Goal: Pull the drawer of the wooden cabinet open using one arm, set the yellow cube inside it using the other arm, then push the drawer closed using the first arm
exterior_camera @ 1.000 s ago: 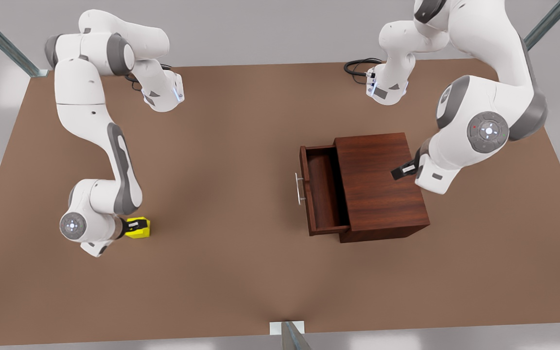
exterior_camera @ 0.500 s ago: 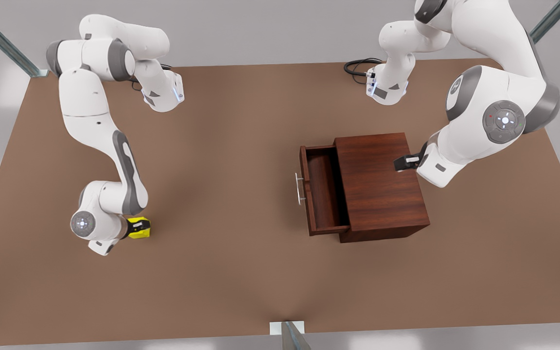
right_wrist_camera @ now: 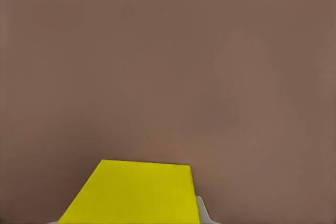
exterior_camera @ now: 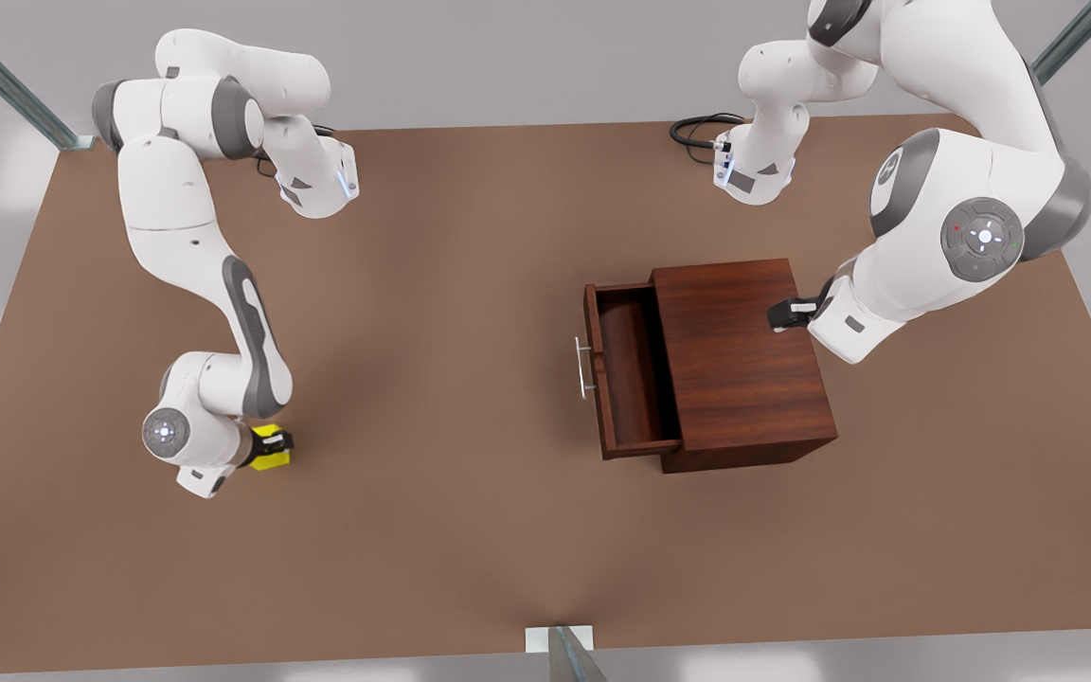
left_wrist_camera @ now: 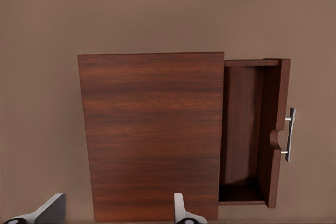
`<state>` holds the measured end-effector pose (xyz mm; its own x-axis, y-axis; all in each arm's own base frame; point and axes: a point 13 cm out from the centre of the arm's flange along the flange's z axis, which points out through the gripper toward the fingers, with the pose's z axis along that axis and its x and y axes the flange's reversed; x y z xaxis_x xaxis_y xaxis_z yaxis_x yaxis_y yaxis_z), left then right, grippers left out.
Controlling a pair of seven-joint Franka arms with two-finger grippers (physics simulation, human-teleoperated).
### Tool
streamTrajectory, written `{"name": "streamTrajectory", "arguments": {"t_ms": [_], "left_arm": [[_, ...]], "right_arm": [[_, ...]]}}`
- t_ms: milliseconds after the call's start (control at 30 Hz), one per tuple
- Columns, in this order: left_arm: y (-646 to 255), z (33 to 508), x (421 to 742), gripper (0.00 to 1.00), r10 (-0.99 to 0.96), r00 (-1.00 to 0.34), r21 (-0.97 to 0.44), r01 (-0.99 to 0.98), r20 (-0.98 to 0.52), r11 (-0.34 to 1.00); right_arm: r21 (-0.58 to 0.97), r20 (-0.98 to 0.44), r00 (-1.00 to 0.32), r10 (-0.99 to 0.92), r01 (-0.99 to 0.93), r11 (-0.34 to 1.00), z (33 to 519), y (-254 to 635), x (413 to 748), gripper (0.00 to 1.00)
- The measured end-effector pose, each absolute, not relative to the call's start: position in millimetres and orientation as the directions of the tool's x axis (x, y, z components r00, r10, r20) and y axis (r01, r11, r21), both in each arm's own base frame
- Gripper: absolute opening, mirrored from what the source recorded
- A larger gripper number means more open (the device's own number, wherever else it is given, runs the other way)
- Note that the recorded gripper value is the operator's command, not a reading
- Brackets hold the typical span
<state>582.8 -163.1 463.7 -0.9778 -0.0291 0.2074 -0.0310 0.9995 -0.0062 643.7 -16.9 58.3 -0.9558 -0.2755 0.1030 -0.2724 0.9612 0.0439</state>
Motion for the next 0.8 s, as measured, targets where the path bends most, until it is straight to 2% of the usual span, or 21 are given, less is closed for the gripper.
{"name": "streamTrajectory", "arguments": {"t_ms": [167,300,400,500,633,800], "left_arm": [[-163.2,463.8,583.0,1.0,-0.012,-0.978,-0.01,-0.014,0.207,1.0],[-163.4,463.6,582.9,1.0,-0.001,-0.978,-0.013,-0.004,0.207,1.0],[-163.4,463.9,583.0,1.0,0.006,-0.978,-0.015,0.003,0.206,1.0],[-163.5,463.7,583.0,1.0,0.011,-0.978,-0.016,0.008,0.206,1.0],[-163.8,463.8,582.9,1.0,0.018,-0.978,-0.017,0.015,0.206,1.0],[-164.3,463.7,582.9,1.0,0.025,-0.978,-0.019,0.021,0.205,1.0]], "right_arm": [[0.116,-0.028,-0.906,-0.421,-0.422,0.899,145.0,90.0,682.3,0.57],[0.117,-0.092,-0.766,-0.637,-0.643,0.757,193.4,222.9,680.8,0.57],[0.057,-0.153,-0.575,-0.804,-0.817,0.574,237.6,346.8,658.9,0.57],[-0.008,-0.211,-0.394,-0.895,-0.914,0.405,268.0,434.7,643.4,0.57],[-0.094,-0.253,-0.162,-0.954,-0.977,0.191,293.7,520.1,610.0,0.57],[-0.192,-0.277,0.096,-0.956,-0.98,-0.043,299.5,603.3,567.5,0.57]]}}
